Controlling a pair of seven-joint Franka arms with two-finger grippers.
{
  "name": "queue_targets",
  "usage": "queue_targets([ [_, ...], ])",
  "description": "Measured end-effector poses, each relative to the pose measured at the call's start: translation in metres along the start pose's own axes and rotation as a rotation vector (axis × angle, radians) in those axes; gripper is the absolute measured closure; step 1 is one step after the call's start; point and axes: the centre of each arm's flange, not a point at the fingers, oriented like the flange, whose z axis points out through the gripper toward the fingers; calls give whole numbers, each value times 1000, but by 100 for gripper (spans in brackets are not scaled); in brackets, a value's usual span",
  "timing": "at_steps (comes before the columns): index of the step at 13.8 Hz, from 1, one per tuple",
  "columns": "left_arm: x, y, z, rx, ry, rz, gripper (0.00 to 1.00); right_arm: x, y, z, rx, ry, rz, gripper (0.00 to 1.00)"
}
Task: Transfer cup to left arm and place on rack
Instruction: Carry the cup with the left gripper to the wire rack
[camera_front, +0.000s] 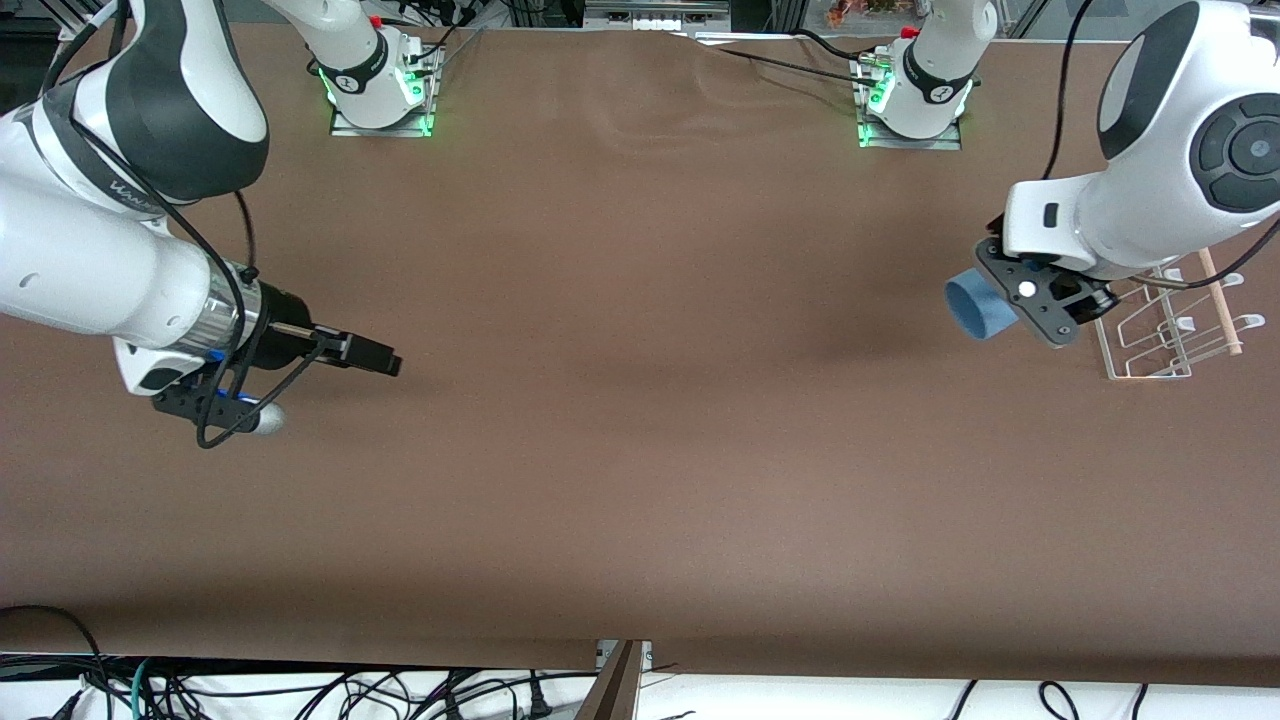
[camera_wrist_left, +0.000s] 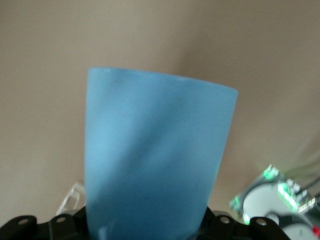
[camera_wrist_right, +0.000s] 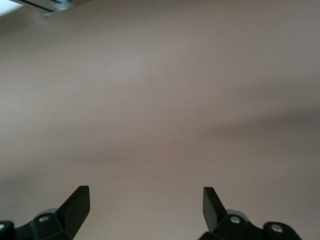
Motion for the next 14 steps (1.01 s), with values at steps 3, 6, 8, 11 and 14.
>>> queue_targets([
  [3, -29, -19, 10, 2, -104, -54, 35, 13, 44, -4, -136, 7, -142, 0],
  [6, -43, -27, 24, -10, -214, -78, 35, 18, 89, -23, -204, -8, -220, 0],
  [8, -47, -31, 39, -23, -294, -98, 35, 10, 97, -43, -239, 8, -235, 0],
  [11, -50, -40, 70, -51, -428, -159, 35, -17, 100, -67, -276, 22, -247, 0],
  [14, -59, -48, 106, -100, -571, -247, 35, -49, 122, -99, -255, 76, -227, 0],
])
